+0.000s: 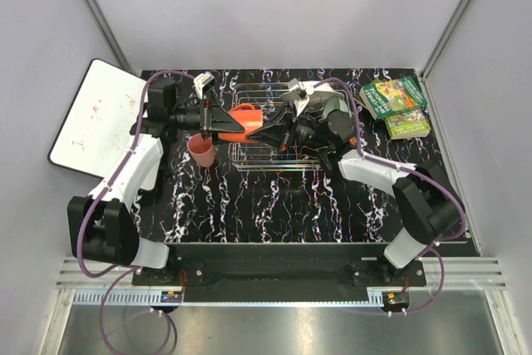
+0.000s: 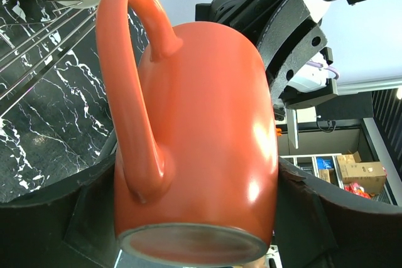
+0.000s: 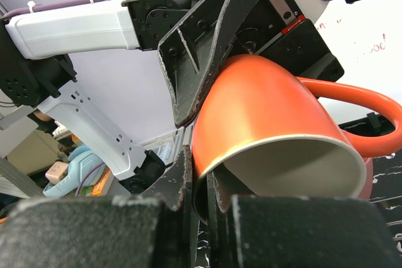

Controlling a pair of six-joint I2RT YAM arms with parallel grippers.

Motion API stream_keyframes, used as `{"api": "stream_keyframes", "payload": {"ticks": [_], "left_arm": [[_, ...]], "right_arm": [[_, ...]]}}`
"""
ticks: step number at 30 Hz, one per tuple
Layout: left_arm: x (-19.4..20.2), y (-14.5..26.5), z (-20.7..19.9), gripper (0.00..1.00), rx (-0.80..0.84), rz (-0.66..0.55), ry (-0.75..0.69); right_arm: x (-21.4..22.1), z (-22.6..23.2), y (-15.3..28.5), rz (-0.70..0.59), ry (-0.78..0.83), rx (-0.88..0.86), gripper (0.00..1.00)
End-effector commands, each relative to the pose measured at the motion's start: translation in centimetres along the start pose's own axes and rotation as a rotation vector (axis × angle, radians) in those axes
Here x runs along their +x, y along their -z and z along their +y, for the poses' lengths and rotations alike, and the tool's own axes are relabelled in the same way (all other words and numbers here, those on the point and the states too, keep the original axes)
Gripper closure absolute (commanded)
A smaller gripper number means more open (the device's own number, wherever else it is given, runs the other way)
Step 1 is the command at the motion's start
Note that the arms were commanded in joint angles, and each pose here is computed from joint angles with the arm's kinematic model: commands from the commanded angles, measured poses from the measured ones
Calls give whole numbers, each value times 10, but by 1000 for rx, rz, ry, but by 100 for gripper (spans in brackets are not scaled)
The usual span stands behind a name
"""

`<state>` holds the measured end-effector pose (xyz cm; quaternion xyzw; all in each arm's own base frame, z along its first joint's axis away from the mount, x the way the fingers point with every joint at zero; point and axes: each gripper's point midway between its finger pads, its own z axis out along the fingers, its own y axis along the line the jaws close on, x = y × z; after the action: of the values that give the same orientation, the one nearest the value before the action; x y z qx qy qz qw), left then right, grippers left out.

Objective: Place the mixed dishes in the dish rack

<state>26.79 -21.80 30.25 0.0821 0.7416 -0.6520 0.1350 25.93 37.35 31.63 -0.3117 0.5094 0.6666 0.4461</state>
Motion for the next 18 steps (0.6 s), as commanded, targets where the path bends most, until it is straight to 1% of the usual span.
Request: {"api": "stream_keyframes", "payload": {"ticks": [1,2,5,6,12,18], "left_arm": [[-5,1,-26,28,50,7,-110],[-5,2,-26,18,50,4,-106],[-5,2,-28,11,54,9,-103],[-5,3,-28,1,52,6,-101],[-5,4,-24,1,44,-7,-101],[-10,7,-19,3,30,-31,-99]], "right_arm": [[30,14,-10,70,-51,-59,100],[31,14,-11,73,-54,-61,100],[34,13,-12,82,-57,-61,100],[35,13,-12,83,-58,-61,100],[35,15,-14,86,-56,-64,100],[35,20,-17,89,-53,-77,100]]}}
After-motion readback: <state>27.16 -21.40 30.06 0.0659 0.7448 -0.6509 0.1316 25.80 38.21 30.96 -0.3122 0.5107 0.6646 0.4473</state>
